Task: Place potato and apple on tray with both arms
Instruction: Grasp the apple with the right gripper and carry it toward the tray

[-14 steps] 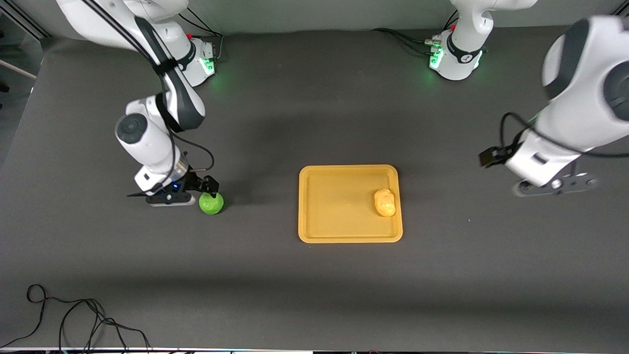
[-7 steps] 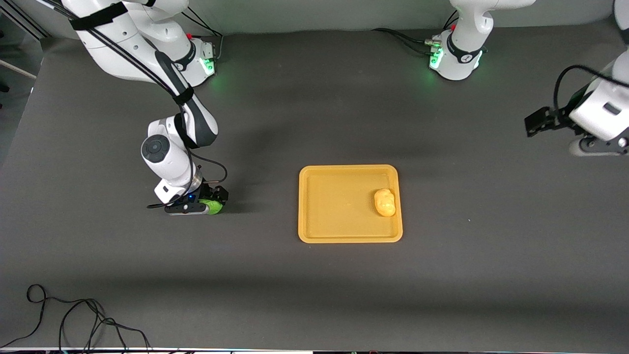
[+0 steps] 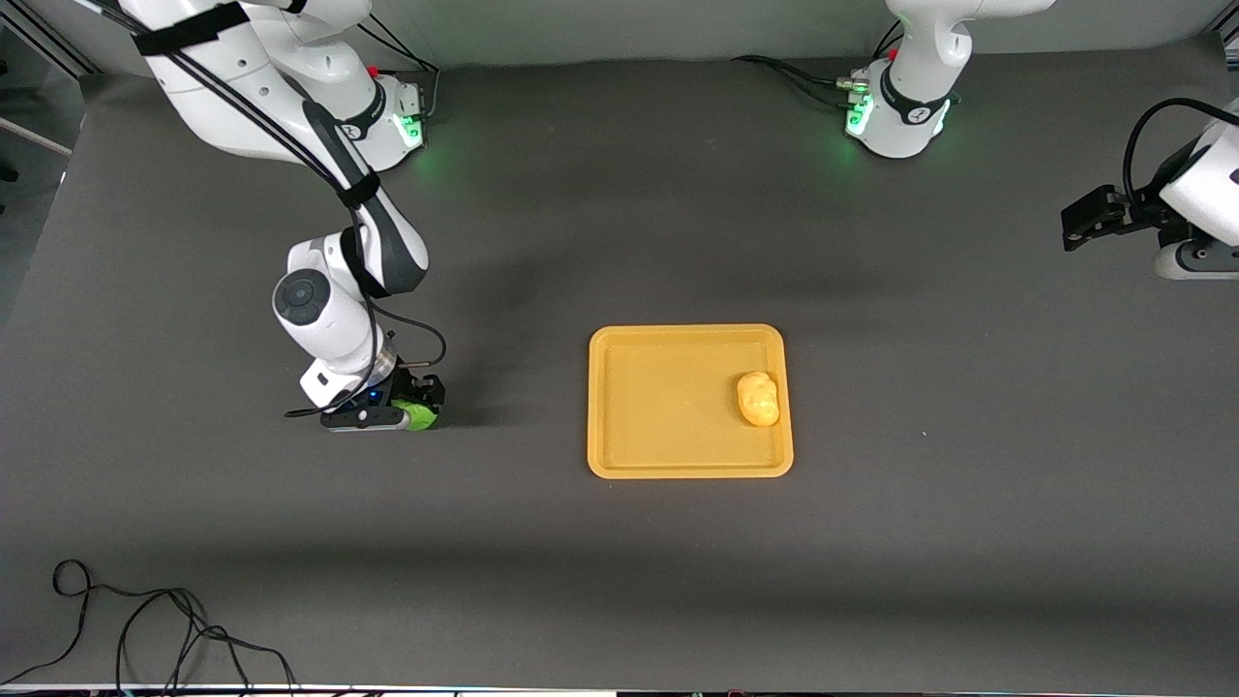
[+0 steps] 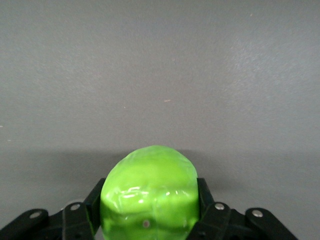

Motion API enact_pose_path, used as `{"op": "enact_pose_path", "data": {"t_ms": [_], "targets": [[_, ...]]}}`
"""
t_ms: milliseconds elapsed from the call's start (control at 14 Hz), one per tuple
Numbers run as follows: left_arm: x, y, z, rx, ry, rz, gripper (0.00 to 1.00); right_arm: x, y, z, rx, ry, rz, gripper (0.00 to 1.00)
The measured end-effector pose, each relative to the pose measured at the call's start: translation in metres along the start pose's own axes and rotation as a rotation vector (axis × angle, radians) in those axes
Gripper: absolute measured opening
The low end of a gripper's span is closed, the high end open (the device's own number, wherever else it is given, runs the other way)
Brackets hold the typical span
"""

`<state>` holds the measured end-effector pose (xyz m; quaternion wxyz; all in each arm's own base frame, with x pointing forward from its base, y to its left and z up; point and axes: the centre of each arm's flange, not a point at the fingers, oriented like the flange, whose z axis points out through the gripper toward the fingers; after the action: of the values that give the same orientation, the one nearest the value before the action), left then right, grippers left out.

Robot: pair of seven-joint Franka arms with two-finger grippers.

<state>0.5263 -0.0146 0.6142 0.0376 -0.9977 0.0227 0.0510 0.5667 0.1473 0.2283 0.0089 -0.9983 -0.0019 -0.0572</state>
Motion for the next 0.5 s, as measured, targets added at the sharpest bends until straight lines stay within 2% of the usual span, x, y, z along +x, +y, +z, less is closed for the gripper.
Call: {"op": "enact_pose_path", "data": {"t_ms": [286,500], "targets": [[-0.004,-0.01,-0.003,-0.001,-0.001,-0.016,1.0,0.035,-0.008,-0.131,-0.015,-0.103,0.001,0.74],[-0.003,-0.016,-0.007,-0.002,0.027,-0.028,1.0,0.05,-0.014,-0.243,-0.013,-0.12,-0.003,0.74]]}}
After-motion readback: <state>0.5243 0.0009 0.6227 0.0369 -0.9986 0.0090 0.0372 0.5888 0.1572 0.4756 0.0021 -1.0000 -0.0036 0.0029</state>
